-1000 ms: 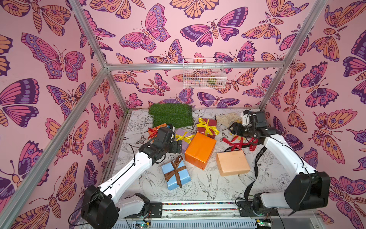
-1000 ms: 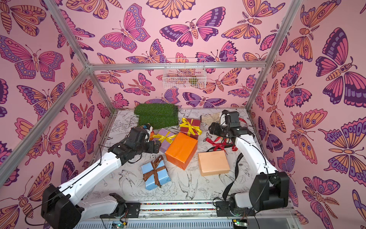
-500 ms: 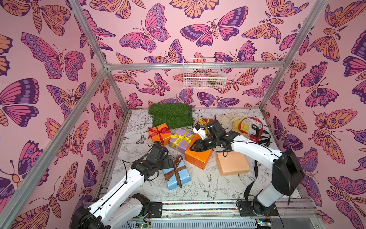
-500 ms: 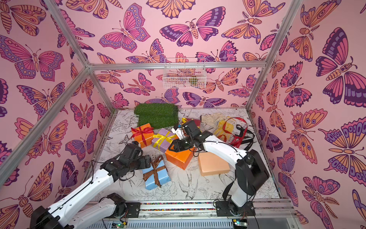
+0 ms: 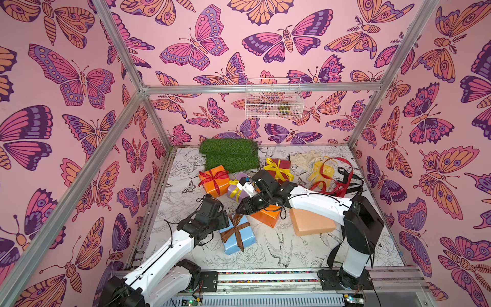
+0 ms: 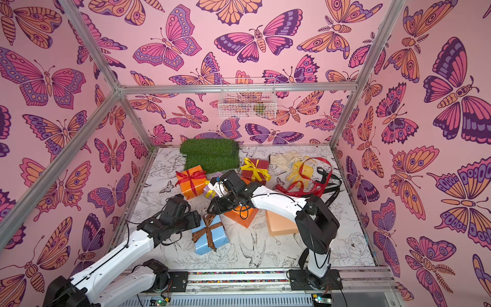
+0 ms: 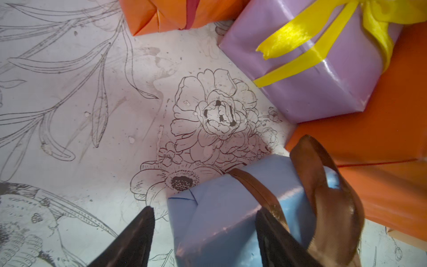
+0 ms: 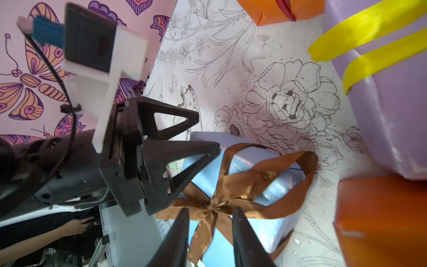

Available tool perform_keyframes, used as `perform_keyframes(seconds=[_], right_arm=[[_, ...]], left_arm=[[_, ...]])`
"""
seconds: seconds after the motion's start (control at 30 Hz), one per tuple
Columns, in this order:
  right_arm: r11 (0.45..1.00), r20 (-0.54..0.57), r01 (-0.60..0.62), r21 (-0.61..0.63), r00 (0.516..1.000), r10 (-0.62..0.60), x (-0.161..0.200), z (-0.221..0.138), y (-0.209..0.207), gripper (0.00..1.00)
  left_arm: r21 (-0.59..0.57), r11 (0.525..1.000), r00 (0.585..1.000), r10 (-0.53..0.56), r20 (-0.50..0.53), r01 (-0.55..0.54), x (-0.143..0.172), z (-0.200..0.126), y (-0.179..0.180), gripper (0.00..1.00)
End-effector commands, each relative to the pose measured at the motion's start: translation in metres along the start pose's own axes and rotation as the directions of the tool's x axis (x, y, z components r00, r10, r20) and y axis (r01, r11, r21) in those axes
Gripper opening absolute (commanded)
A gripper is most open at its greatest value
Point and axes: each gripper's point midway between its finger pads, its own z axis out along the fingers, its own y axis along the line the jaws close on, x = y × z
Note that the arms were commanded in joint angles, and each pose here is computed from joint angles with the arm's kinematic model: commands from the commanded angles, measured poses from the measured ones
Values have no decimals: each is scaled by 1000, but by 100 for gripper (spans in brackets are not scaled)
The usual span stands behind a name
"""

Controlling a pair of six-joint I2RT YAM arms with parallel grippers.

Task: Untie the ribbon bows on the gift boxes
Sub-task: Untie the ribbon from the gift box.

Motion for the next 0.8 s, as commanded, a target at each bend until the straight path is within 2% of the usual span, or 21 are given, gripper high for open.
perform_keyframes(seconds=[0.0,0.23,0.37,0.47,0.77], right_arm=[[999,-11,-43,18,999,43,1,12,-2,32],[994,-8,-100,47,995,100,7,15,-8,30],[990,-7,-129,63,991,130,11,16,-13,30],[985,-6,-151,83,988,152,14,18,-20,30],[977,47,-147,158,989,141,15,-4,-22,33]], left_arm=[[42,999,1000,-10,-7,10,1,4,-6,70],[56,998,1000,-9,0,9,1,4,-7,67],[60,998,1000,-11,1,11,2,4,-7,57],[54,998,1000,-14,4,13,3,4,-5,53],[67,998,1000,-19,10,18,3,3,-6,52]])
